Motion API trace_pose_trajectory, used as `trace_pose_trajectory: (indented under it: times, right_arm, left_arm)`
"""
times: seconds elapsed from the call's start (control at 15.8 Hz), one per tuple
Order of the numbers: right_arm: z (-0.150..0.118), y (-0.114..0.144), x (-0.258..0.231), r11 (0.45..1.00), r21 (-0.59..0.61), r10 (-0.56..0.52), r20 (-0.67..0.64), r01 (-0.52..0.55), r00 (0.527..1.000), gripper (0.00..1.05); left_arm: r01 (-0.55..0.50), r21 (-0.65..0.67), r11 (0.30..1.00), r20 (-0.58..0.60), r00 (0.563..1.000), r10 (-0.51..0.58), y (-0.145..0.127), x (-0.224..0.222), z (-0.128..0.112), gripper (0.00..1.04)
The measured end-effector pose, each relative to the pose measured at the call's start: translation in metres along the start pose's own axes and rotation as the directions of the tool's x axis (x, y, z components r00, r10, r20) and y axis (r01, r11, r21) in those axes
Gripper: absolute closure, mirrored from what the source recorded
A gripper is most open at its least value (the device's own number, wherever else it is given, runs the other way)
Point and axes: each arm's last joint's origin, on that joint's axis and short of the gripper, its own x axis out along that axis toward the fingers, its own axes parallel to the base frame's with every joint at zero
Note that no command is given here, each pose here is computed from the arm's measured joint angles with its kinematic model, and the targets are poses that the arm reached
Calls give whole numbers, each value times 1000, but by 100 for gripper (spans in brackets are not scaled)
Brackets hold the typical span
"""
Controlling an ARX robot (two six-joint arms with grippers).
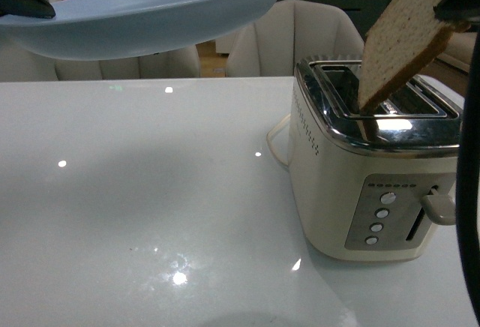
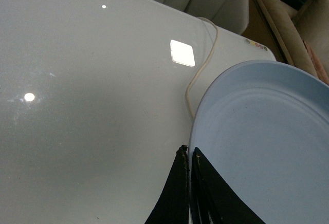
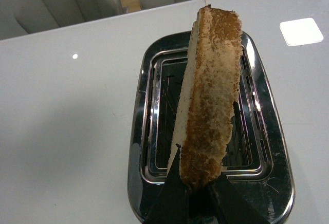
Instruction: Left arm holds plate, right arm toasts bread
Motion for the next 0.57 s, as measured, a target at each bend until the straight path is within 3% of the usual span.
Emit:
trace_pose_trajectory:
  times: [0.19,0.57]
  right_arm:
    - [-6,-4,15,1000,-11,4,-86,-5,996,102]
    - [7,-2,32,1000,-9,2,-183,-4,983,102]
  left_arm:
    - [0,0,1000,0,1000,0,0,0,0,103]
    - [0,0,1000,0,1000,0,0,0,0,103]
